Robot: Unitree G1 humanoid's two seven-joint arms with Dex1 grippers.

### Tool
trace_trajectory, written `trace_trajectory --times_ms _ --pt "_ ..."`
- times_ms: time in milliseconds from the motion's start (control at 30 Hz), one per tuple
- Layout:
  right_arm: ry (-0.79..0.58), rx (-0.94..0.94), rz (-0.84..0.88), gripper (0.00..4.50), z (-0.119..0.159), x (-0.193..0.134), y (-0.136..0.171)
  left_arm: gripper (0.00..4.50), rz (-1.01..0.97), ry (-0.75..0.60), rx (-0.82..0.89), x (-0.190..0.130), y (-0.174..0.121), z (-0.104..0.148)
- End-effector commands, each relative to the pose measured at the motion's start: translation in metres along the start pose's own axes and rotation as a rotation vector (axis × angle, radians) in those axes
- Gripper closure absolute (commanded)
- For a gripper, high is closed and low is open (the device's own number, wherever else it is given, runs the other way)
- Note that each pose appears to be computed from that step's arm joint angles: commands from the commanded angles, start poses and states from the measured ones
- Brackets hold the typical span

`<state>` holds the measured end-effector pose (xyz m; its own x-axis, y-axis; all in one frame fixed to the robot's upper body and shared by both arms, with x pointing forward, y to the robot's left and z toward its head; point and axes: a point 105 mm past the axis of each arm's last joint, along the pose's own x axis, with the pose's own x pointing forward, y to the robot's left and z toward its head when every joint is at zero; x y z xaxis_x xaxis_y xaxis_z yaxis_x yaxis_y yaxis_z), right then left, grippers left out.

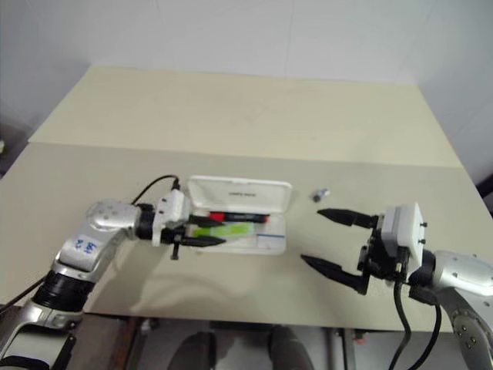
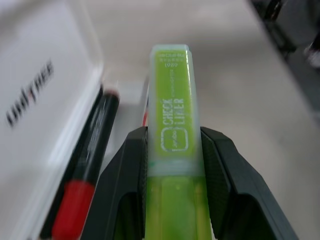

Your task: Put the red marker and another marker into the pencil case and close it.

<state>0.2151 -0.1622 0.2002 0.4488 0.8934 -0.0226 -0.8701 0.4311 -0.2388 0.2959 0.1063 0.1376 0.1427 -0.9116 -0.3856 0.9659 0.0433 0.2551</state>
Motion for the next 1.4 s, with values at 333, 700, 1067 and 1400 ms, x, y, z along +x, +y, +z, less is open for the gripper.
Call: trace_trajectory --times_ms 333,700,1067,1400 --pt "-0.019 -0.035 -0.034 0.0 0.006 0.003 0.004 3.42 -0.005 0.059 0.102 0.002 0.005 0.002" --pt "-0.021 -0.041 -0.037 0.0 0.006 0.007 0.002 3.07 0.052 0.082 0.133 0.002 0.013 0.001" --pt "-0.022 -0.047 -0.04 0.0 0.007 0.009 -0.001 0.03 0.055 0.04 0.126 0.004 0.008 0.018" --pt "-0.026 -0.045 -0.035 0.0 0.006 0.013 -0.002 0.03 0.089 0.059 0.124 0.005 0.008 0.014"
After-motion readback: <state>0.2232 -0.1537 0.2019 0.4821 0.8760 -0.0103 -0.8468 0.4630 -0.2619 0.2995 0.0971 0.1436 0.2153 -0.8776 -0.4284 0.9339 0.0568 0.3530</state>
